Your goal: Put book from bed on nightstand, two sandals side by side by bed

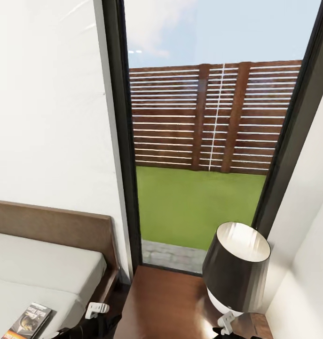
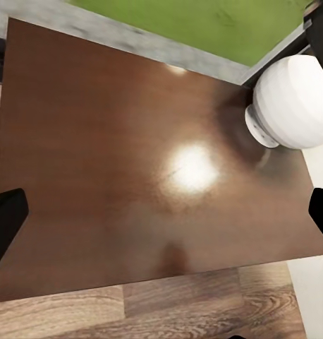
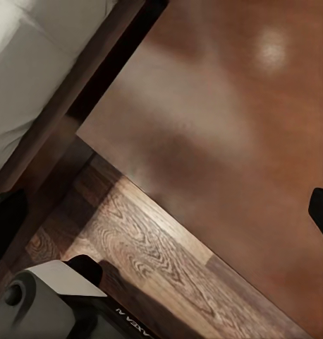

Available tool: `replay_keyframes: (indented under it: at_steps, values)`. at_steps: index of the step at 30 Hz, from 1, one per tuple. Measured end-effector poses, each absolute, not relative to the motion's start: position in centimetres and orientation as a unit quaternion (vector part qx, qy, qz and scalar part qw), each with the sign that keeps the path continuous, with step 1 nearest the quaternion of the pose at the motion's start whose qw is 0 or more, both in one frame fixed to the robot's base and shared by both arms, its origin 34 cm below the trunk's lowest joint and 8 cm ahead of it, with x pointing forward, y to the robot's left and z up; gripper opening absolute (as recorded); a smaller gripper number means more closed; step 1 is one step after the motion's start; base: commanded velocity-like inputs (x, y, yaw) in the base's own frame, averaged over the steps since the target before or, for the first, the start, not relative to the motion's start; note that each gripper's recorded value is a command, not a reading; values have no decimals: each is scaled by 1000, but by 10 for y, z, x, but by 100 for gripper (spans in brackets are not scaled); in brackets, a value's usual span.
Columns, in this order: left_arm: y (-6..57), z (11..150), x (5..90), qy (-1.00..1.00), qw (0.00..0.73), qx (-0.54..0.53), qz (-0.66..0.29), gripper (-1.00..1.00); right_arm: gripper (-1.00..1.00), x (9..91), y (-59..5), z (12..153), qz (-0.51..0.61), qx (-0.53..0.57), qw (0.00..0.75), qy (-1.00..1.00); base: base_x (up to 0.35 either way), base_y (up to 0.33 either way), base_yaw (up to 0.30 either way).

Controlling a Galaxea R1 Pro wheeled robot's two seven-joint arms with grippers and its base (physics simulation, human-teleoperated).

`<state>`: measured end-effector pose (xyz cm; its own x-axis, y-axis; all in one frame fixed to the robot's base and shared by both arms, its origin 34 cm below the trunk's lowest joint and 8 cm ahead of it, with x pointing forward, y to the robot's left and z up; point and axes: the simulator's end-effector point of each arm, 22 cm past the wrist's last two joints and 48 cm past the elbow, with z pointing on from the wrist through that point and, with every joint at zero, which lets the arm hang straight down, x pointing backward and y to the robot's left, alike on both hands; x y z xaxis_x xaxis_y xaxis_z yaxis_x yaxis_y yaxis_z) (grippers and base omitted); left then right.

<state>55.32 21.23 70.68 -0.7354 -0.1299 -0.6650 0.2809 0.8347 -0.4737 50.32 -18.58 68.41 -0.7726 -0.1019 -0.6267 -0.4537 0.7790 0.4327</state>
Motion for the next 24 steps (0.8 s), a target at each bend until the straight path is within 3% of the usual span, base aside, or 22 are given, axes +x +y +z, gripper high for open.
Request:
replay_keyframes:
  at_steps: [24]
  values:
    - [212, 706, 553, 887, 361, 43, -285, 100, 100, 503, -185, 684, 293, -156, 299, 894, 0, 0, 0]
